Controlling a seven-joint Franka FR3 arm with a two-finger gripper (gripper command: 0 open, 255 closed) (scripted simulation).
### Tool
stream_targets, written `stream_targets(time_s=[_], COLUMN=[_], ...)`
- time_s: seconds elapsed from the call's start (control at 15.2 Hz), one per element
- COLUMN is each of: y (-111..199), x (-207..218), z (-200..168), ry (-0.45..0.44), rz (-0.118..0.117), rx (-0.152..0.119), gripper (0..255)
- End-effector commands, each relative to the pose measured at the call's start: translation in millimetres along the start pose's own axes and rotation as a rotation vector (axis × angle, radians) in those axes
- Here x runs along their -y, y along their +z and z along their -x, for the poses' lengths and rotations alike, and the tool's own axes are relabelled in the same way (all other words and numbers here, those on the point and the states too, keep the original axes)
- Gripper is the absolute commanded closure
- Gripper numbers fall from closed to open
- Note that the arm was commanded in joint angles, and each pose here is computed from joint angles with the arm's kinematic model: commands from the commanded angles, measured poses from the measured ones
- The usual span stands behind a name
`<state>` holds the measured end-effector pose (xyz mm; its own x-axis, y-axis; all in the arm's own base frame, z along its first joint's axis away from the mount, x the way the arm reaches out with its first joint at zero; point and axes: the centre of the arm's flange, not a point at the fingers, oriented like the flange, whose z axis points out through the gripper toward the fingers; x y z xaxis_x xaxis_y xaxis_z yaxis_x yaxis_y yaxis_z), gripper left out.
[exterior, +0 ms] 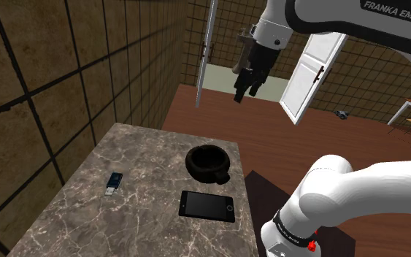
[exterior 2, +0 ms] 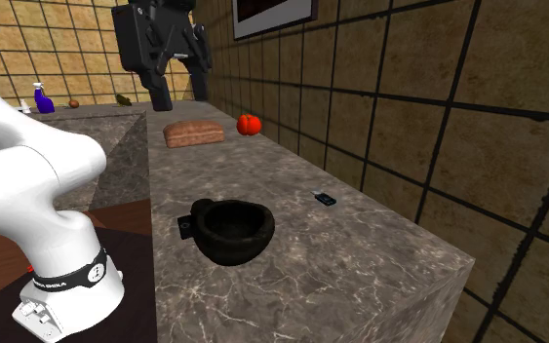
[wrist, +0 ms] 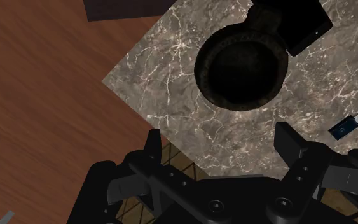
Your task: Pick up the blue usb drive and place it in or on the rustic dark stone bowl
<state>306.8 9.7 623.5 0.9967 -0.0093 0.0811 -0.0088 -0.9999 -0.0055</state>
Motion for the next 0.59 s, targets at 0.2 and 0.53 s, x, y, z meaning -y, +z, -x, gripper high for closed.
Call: stream_targets(time_s=[0.2, 0.53], y=[23, 61], x=[32, 85], z=[-5, -16], ry=[0.054, 0.144], rz=[0.001, 0.002], rx=[0.005, 0.013], gripper=[0, 0])
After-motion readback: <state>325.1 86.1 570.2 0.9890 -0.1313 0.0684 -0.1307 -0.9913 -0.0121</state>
